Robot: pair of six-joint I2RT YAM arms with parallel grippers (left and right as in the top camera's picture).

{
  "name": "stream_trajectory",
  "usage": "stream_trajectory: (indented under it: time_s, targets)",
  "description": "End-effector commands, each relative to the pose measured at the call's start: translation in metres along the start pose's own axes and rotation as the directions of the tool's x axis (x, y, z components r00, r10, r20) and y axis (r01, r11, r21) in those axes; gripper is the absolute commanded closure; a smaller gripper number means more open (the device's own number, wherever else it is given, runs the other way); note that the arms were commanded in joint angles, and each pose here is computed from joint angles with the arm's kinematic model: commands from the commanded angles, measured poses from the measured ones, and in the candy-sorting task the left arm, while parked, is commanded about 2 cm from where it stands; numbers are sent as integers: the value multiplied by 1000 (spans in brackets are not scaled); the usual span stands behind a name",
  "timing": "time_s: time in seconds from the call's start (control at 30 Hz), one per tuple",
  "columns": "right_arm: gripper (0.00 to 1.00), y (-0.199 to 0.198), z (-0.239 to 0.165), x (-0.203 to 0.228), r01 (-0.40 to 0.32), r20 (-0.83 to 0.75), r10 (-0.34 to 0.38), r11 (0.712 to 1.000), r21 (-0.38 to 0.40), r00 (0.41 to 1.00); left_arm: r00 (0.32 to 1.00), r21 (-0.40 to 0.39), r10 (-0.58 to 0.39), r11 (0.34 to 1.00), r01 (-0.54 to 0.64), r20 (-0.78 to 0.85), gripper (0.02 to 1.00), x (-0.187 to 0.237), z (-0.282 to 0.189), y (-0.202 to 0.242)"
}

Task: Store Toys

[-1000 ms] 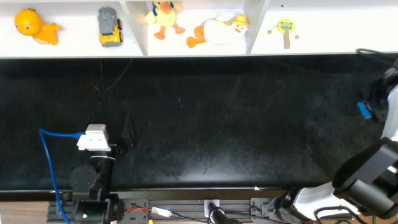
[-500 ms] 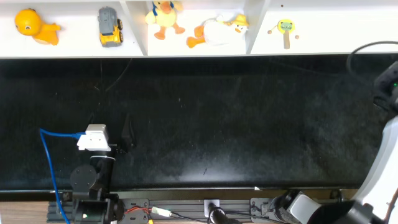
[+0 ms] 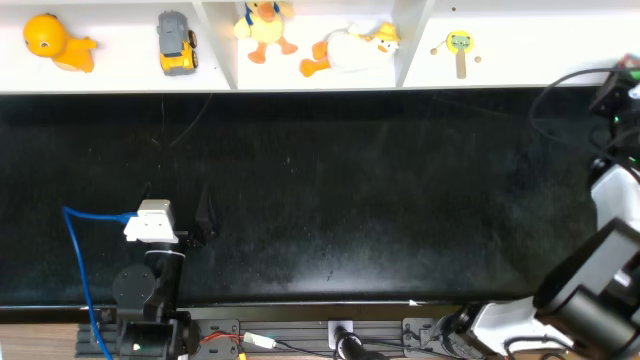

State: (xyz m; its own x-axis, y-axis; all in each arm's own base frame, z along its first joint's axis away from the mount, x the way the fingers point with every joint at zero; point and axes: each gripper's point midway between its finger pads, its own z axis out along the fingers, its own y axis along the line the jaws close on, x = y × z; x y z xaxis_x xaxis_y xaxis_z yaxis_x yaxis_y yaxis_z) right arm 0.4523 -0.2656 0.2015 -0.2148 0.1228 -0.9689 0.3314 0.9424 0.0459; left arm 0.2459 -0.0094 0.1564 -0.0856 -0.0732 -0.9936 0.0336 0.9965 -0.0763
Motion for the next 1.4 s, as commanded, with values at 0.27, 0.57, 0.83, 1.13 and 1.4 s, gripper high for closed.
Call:
stream_trajectory:
  time_s: [0.27, 0.57, 0.83, 1.13, 1.4]
  targets:
    - [956, 73, 44, 14, 94, 149, -63, 972, -213, 987, 1000, 15, -7, 1000, 7, 5, 20, 0, 0, -3]
    - [954, 86, 67, 31, 90, 123, -61, 966, -242, 991, 1000, 15, -7, 1000, 7, 5, 20, 0, 0, -3]
    - [391, 85, 68, 37, 18, 78, 1, 970, -244, 997, 1000, 15, -7, 1000, 7, 5, 20, 0, 0, -3]
    - [3, 76, 49, 30, -119, -64, 110, 979, -168, 992, 1000, 15, -7, 1000, 7, 5, 20, 0, 0, -3]
    - [3, 67, -43, -36, -128, -136, 124, 991, -24, 983, 1000, 15, -7, 1000, 7, 5, 23, 0, 0, -3]
